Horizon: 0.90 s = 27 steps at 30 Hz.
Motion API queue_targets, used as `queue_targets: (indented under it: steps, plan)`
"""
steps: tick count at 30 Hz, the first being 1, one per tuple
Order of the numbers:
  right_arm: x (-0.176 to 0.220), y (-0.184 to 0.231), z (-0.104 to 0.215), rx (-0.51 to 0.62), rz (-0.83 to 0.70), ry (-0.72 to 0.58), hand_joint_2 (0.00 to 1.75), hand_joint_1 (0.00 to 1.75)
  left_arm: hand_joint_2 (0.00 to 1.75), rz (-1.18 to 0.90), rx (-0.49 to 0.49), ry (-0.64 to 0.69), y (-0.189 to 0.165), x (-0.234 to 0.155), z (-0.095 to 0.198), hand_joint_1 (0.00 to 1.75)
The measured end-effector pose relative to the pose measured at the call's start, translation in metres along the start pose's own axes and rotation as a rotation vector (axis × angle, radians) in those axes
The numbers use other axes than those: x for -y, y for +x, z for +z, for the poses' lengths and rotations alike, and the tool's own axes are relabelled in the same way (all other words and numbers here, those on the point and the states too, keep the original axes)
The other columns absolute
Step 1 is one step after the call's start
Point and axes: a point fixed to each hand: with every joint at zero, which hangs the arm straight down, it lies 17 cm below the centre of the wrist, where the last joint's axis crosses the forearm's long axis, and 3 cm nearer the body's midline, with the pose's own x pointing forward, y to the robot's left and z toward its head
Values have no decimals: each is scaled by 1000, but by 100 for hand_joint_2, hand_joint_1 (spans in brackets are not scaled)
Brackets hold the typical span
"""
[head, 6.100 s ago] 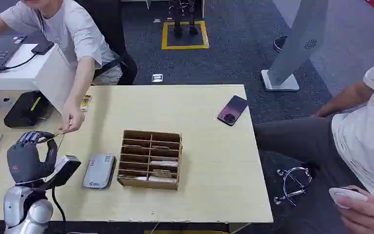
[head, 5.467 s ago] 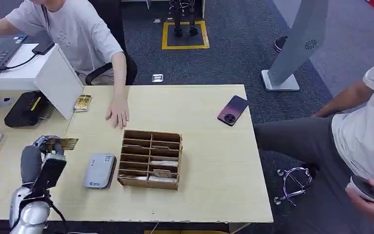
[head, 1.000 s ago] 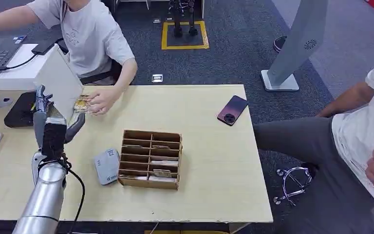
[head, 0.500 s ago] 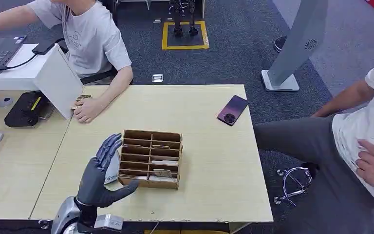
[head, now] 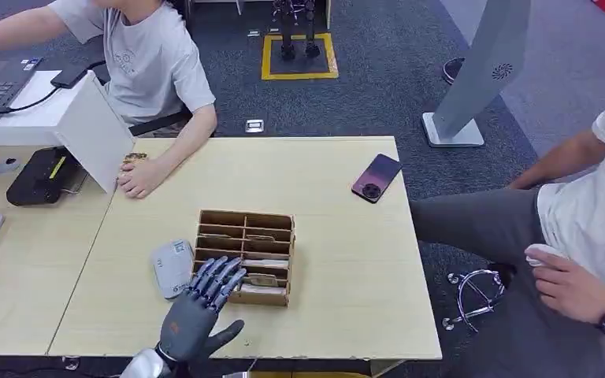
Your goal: Pass the card to the sensor for recognition and then transmit it.
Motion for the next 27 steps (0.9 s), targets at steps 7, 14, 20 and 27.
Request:
queue_targets:
  steps: [7, 14, 20, 27]
  plan:
    - [1, -1, 0, 8, 0, -2, 0, 0, 175, -43, -49, -55, -17, 20, 9, 0]
    - [2, -4, 0, 6, -2, -3, 0, 0, 175, -61, -89, -76, -32, 29, 13, 0]
    - [3, -5, 0, 4, -1, -4, 0, 0, 175, -62, -102, -93, -37, 34, 17, 0]
    - [3, -6, 0, 2, -1, -4, 0, 0, 175, -66, -111, -98, -39, 36, 18, 0]
